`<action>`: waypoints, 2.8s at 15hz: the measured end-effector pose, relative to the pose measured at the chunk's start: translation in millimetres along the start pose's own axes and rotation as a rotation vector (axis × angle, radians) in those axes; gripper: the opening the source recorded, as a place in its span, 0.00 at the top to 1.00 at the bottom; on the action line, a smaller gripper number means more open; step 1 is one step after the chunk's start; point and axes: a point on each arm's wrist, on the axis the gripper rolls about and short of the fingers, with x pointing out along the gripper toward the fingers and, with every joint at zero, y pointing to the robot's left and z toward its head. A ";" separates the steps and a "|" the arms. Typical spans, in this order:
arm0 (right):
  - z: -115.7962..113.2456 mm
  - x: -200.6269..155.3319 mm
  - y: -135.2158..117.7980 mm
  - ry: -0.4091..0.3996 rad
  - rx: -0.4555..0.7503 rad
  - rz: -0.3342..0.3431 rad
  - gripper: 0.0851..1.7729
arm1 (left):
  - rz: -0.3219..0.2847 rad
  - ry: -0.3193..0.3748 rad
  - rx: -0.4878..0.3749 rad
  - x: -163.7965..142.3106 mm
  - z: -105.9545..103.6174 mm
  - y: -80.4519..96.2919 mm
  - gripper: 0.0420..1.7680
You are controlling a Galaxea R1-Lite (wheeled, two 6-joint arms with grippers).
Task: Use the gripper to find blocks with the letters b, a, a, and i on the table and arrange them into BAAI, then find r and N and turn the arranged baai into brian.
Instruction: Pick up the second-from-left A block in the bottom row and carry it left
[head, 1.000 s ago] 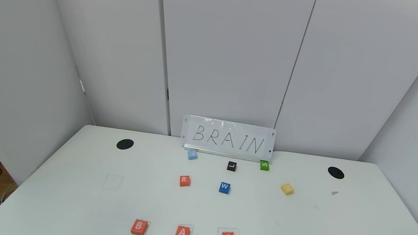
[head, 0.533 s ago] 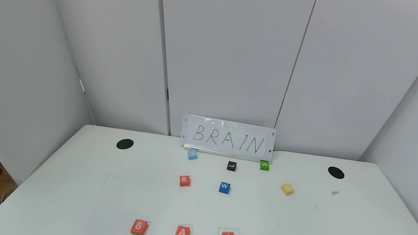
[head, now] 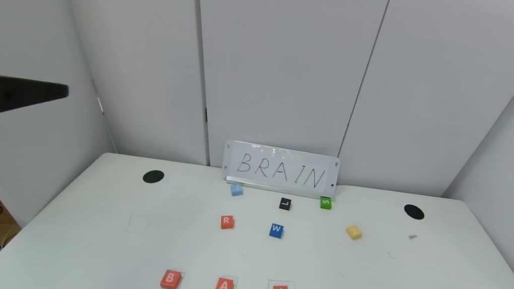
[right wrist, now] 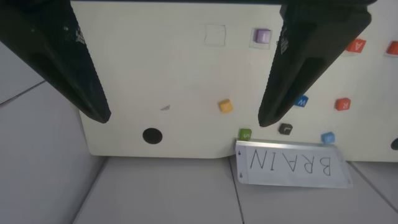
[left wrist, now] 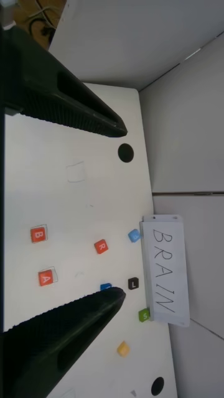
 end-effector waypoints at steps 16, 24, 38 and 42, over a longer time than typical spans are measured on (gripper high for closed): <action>-39.2 105.1 12.3 0.320 0.057 0.029 0.04 | -0.052 0.432 -0.053 129.4 -56.6 -31.1 0.03; -44.8 112.3 12.8 0.348 0.055 0.028 0.04 | 0.041 0.514 -0.006 150.2 -79.6 -51.1 0.03; -45.3 112.7 12.7 0.349 0.055 0.028 0.04 | -0.041 0.544 0.000 145.3 -84.2 -114.5 0.03; -44.8 112.5 12.8 0.347 0.055 0.028 0.04 | -0.072 0.629 -0.044 152.0 -109.4 -151.4 0.03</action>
